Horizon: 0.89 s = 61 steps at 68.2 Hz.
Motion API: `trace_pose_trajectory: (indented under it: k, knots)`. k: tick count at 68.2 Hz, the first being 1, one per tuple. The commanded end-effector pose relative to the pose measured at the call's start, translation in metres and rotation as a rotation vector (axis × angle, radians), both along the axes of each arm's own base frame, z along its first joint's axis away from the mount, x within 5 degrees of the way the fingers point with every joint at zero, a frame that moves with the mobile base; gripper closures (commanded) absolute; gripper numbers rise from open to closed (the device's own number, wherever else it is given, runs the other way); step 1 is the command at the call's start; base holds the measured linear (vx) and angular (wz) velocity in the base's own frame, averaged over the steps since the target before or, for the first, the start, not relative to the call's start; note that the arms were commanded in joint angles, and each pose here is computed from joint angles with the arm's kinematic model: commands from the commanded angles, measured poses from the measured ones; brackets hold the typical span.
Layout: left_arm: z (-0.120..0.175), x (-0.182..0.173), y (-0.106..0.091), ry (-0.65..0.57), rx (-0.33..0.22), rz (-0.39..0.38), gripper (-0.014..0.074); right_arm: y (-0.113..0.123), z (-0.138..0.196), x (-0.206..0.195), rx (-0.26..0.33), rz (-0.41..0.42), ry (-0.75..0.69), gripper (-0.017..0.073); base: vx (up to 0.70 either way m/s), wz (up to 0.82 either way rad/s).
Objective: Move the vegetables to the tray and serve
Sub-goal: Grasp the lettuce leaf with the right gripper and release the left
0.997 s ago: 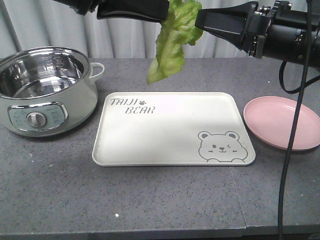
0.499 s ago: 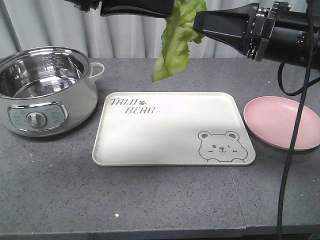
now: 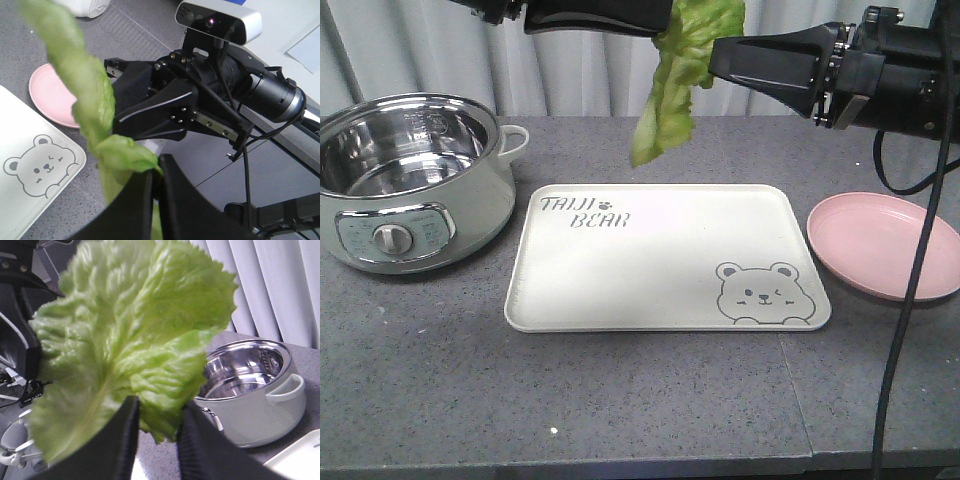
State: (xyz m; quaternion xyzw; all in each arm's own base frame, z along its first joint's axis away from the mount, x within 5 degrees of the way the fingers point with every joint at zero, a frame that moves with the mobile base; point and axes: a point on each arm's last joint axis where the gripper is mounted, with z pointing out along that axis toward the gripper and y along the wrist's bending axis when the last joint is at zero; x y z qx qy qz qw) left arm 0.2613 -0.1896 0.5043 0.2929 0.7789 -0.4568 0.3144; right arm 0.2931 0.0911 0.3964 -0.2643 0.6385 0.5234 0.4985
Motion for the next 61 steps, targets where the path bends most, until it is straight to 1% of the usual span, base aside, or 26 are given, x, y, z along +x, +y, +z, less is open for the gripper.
trace_pose_trajectory:
  k: [1,2,9,32,41,49,54,58,61]
  knots:
    - [0.0243,-0.0185,0.0043,-0.055,-0.097,-0.010,0.0599,-0.0025,0.0290,-0.0084,0.133,0.000,-0.082,0.0565,0.00,0.00]
    - [0.0241,-0.0187,0.0043,-0.054,-0.095,-0.012,0.0599,-0.0025,0.0290,-0.0084,0.133,0.000,-0.083,0.0577,0.00,0.00]
    - [0.0226,-0.0191,0.0043,-0.049,-0.082,-0.020,0.0599,-0.0025,0.0290,-0.0085,0.133,0.001,-0.083,0.0569,0.00,0.00]
    - [0.0180,-0.0149,0.0071,-0.076,-0.018,0.018,0.0596,-0.0029,0.0288,-0.0074,0.131,-0.011,-0.081,0.0569,0.00,0.00]
    - [0.0179,-0.0149,0.0071,-0.074,-0.018,0.019,0.0575,-0.0031,0.0287,-0.0068,0.130,-0.018,-0.080,0.0569,0.00,0.00]
    - [0.0180,-0.0148,0.0071,-0.075,-0.018,0.020,0.0524,-0.0033,0.0286,-0.0061,0.129,-0.027,-0.079,0.0569,0.00,0.00]
    - [0.0180,-0.0144,0.0072,-0.077,-0.017,0.023,0.0475,-0.0033,0.0286,-0.0061,0.129,-0.027,-0.079,0.0569,0.00,0.00]
    - [0.0174,-0.0133,0.0078,-0.085,-0.008,0.034,0.0431,-0.0033,0.0286,-0.0061,0.129,-0.026,-0.077,0.0569,0.00,0.00]
    - [0.0163,-0.0115,0.0089,-0.098,0.010,0.051,0.0388,-0.0034,0.0286,-0.0058,0.130,-0.029,-0.075,0.0569,0.00,0.00]
